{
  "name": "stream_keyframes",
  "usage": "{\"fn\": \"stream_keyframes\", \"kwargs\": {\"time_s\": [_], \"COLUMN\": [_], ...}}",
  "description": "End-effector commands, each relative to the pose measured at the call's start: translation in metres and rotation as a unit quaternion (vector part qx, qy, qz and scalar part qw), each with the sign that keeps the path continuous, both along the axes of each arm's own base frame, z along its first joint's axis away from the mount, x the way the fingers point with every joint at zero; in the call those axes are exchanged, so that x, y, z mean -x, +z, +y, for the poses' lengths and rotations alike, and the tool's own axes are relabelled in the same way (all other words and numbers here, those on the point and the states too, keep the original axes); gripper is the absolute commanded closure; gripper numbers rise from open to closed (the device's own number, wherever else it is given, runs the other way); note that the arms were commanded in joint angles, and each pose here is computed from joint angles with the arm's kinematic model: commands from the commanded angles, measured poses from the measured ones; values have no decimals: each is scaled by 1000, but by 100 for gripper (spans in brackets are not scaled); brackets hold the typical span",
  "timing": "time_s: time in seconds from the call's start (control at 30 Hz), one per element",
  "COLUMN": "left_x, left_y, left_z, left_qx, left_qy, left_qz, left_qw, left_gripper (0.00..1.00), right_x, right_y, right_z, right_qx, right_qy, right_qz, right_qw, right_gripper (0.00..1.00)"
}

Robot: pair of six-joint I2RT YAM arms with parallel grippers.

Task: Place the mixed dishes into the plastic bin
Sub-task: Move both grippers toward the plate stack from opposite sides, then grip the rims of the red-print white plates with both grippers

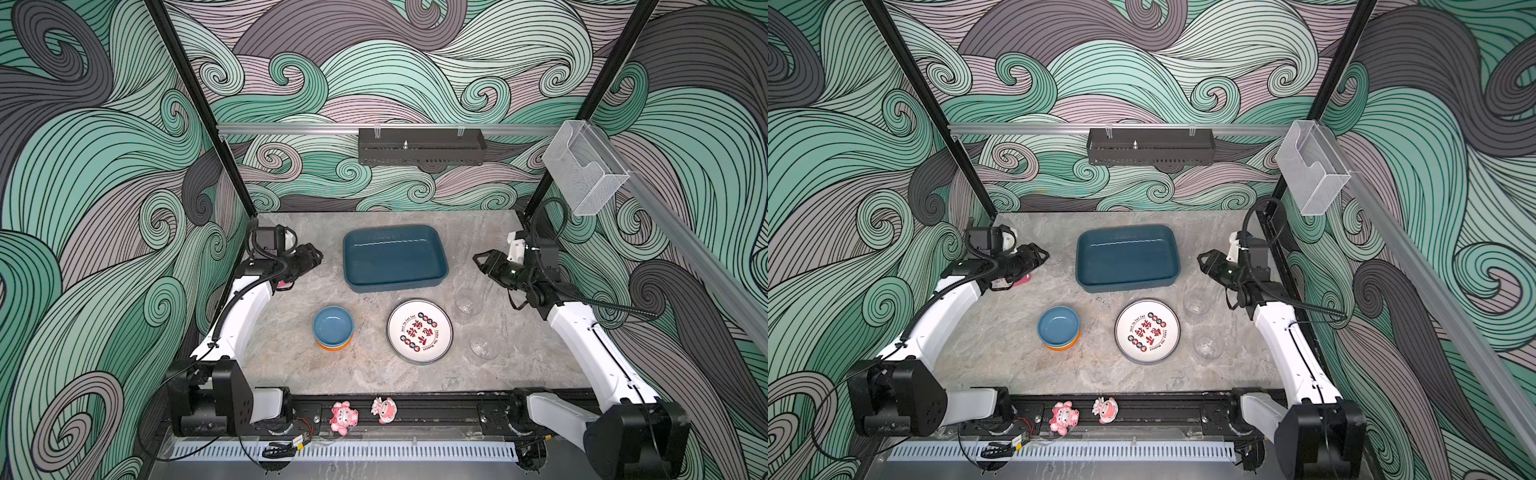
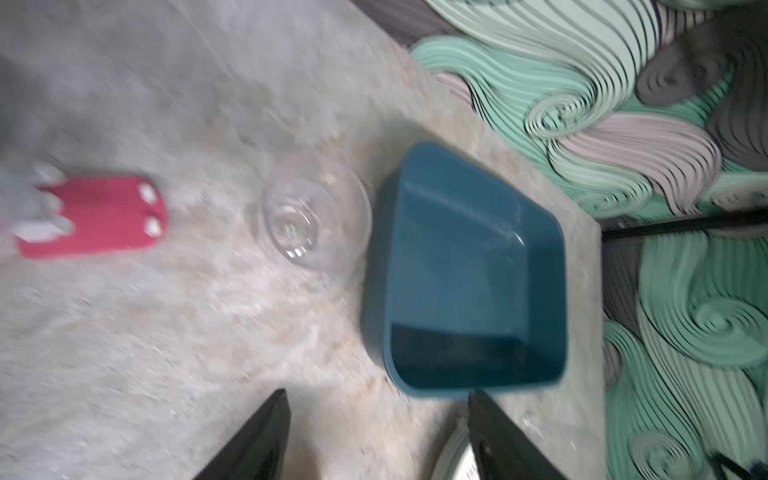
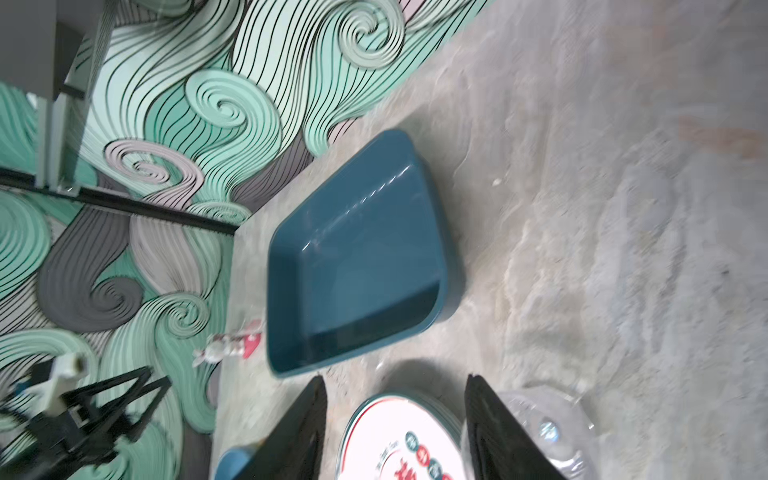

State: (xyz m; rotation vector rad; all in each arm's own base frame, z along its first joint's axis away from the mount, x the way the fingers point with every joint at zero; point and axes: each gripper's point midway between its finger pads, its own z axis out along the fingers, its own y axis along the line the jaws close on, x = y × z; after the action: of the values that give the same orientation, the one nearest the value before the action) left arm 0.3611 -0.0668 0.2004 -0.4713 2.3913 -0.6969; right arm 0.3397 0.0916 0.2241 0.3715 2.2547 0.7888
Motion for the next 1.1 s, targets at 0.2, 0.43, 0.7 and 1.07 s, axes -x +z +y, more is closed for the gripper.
{"fn": "stream_keyframes", "kwargs": {"time_s": [0.2,0.43,0.7,1.07], "left_x": [97,125,131,127], "left_y": [12,-21,-52,-90], "left_z": [-102,-145,-165,-179], "left_qx": [65,56,20,-17], "left_qy": [-191,-231,-248,-244], "left_qz": [85,148,202,246], "left_qw": [976,960,947,938], "left_gripper": [34,35,36,35], "right_x": [66,82,89,82], "right_y": [-39,-64,-100,-133], "right_z": [63,87,85,71], "right_qx": [27,65,122,179], "right_qy": [168,223,223,192], "right_qz": [131,179,234,266], "right_qw": [977,956,939,928], "right_gripper": [53,62,64,63]}}
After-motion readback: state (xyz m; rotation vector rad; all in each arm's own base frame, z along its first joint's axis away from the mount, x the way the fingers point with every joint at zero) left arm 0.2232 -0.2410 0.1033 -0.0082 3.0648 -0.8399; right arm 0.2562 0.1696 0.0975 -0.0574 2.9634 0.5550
